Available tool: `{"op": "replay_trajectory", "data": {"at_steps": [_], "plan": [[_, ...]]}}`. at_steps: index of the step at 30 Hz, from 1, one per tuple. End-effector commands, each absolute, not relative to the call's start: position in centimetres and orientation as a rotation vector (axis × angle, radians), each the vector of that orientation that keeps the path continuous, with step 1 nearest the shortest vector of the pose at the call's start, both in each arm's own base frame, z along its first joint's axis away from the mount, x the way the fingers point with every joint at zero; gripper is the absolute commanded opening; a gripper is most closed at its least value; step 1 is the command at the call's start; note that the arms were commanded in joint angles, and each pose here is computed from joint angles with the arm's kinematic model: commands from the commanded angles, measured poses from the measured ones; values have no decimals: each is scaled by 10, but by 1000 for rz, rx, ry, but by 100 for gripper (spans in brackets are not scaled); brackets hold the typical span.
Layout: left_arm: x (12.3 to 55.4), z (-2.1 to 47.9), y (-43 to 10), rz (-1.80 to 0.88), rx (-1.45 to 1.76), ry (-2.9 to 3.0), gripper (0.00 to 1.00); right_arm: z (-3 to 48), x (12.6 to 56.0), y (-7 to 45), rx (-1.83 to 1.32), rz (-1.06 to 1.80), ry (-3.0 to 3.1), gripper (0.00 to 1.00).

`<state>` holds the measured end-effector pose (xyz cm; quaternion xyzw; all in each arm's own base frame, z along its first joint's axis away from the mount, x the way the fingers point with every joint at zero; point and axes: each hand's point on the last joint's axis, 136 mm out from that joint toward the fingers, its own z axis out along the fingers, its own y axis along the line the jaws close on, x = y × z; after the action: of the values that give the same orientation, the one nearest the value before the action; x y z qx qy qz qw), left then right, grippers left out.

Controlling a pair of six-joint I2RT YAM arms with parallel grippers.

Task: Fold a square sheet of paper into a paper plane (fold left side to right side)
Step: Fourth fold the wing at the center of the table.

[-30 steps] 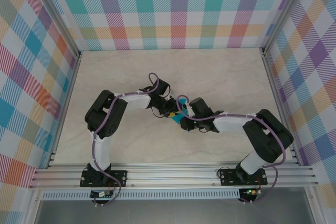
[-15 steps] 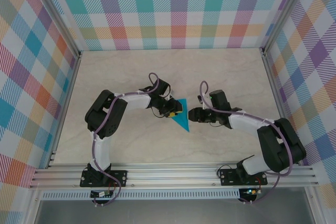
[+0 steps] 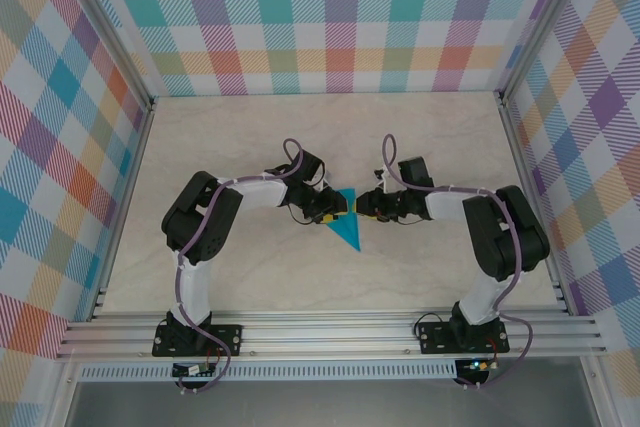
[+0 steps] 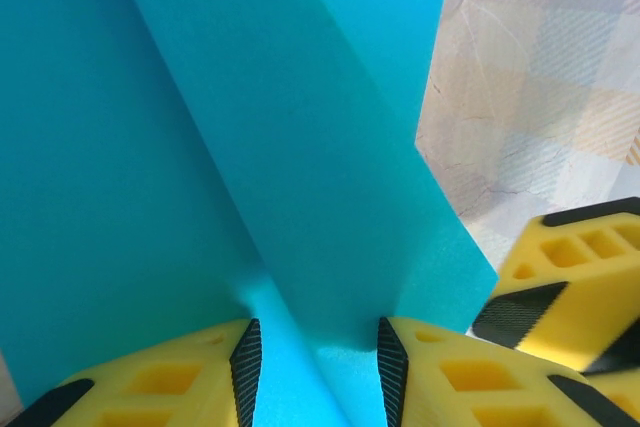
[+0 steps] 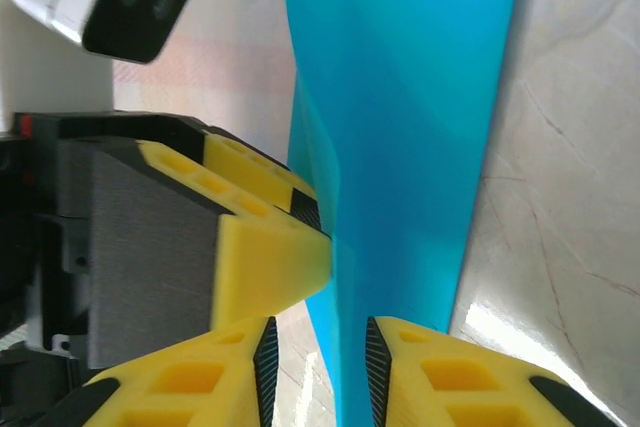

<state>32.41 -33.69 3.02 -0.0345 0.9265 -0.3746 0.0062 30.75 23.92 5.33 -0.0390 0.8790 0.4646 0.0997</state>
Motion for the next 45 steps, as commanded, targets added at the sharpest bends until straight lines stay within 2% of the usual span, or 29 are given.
{"op": "replay_trajectory", "data": {"at_steps": [1,6,10,16,20,25,45], "plan": [[319,20,-336,-1111,-107,2938,39,66,312,250,-177,1460,2544,30],[319,19,-336,-1110,-109,2940,39,62,311,251,-185,1471,2555,30],[319,20,-337,-1112,-107,2939,39,56,310,254,-188,1471,2572,25],[319,19,-336,-1113,-110,2944,39,48,311,253,-178,1413,2590,12],[318,18,-336,-1109,-108,2946,39,39,311,247,-169,1347,2625,7],[317,17,-336,-1108,-108,2949,39,27,312,239,-151,1262,2668,6],[316,16,-338,-1110,-103,2952,39,14,310,241,-153,1276,2711,6]]}}
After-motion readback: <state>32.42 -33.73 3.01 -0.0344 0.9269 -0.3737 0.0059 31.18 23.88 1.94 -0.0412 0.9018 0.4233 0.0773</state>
